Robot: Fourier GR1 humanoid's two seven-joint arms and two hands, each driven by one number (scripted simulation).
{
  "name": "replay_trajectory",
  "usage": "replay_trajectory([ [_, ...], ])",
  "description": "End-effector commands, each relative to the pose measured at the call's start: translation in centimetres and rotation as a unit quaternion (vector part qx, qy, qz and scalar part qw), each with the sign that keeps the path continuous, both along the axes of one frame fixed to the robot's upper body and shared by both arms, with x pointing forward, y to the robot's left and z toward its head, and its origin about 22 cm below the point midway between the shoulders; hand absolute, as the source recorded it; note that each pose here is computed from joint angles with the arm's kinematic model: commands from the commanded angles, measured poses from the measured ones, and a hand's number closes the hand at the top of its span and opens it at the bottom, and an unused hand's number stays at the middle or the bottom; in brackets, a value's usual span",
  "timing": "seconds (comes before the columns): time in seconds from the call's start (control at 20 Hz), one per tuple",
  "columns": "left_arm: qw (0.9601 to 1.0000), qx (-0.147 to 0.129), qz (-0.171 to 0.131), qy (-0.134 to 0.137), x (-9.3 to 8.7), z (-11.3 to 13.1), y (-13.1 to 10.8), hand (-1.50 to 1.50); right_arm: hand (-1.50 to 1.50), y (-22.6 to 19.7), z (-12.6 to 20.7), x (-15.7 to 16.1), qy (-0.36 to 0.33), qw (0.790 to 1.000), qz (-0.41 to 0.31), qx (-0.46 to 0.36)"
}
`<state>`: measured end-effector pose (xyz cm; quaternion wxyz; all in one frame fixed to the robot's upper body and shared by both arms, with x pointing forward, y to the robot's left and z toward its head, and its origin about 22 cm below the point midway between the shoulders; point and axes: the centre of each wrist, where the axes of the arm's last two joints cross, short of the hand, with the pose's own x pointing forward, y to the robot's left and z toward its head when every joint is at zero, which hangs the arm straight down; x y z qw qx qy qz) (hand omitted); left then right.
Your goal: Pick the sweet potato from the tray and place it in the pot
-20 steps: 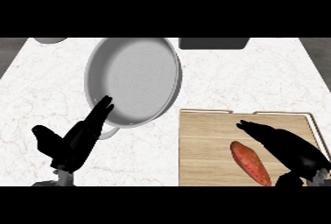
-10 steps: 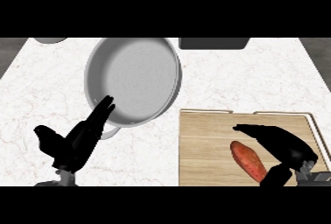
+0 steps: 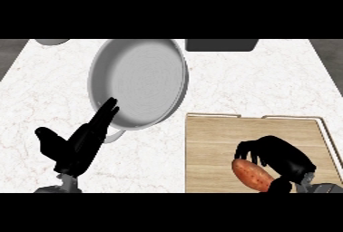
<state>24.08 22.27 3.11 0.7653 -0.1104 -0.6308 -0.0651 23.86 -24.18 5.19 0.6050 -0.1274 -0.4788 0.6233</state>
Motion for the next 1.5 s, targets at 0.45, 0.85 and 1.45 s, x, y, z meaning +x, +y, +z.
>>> replay_trajectory([
  [0.45,0.9996,-0.006,0.004,0.028,-1.1,-1.1,1.1,0.0,1.5,12.5,-0.5,-4.5,-0.19,0.913,-0.352,-0.08],
  [0.85,0.9997,-0.005,-0.002,0.023,-0.9,-0.9,0.8,0.0,1.5,20.0,-2.3,-10.7,-0.301,0.855,-0.404,-0.124],
  [1.45,0.9997,-0.006,-0.01,0.023,-0.6,-0.6,0.1,0.0,1.5,22.5,3.6,-14.5,-0.511,0.774,-0.368,-0.071],
])
